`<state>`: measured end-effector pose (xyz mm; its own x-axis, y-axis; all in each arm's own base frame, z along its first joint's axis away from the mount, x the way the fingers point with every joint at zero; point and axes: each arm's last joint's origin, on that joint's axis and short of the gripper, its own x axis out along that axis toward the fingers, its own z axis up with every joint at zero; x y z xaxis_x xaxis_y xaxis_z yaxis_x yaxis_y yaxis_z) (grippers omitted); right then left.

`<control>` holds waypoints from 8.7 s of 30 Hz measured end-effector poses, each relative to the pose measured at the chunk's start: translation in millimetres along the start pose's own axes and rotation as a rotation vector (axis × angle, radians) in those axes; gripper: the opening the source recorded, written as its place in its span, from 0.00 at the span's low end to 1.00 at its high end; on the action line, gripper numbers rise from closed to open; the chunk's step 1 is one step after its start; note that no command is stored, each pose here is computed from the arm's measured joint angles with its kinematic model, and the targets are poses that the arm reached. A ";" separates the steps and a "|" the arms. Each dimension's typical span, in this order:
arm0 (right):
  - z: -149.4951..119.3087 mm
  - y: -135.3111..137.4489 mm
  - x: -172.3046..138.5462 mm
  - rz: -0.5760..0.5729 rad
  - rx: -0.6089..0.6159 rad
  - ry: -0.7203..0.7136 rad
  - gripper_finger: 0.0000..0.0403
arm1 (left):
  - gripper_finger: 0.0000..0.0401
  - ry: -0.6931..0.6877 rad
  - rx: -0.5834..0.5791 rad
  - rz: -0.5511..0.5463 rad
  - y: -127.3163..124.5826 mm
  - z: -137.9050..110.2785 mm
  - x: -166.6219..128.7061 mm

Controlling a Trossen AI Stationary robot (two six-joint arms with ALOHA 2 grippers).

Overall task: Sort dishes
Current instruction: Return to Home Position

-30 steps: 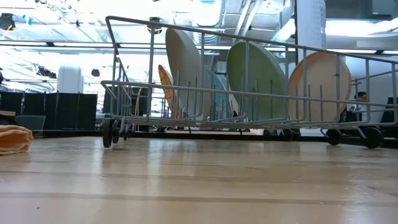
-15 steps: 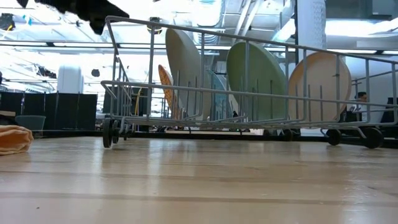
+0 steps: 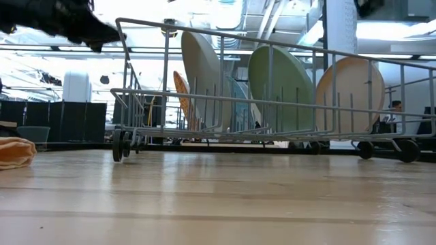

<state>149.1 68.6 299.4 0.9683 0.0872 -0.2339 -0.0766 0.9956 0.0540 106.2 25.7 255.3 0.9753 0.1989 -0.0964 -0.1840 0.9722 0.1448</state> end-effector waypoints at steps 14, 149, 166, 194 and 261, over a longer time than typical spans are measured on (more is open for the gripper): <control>-77.5 23.8 -9.3 0.080 -0.052 -0.251 0.00 | 0.00 -0.041 -0.038 -0.148 -23.4 -61.4 4.3; -140.5 -59.7 -20.9 -0.036 -0.054 -0.226 0.00 | 0.00 -0.128 -0.058 -0.108 -30.3 -83.5 -4.7; -140.4 -59.8 -20.8 -0.039 -0.051 -0.228 0.03 | 0.00 -0.127 -0.069 -0.129 -30.9 -83.6 -4.8; -140.2 -59.8 -20.8 -0.039 -0.050 -0.230 0.05 | 0.00 -0.141 -0.086 -0.219 -39.6 -83.8 -5.8; -140.1 -59.8 -20.9 -0.039 -0.050 -0.230 0.05 | 0.00 -0.146 -0.056 -0.189 -37.2 -83.7 -5.3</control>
<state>100.2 12.0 165.1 0.9990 0.0446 -0.0076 -0.0446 0.9990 -0.0002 97.6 -1.2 168.0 0.9996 -0.0027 0.0274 0.0004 0.9966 0.0821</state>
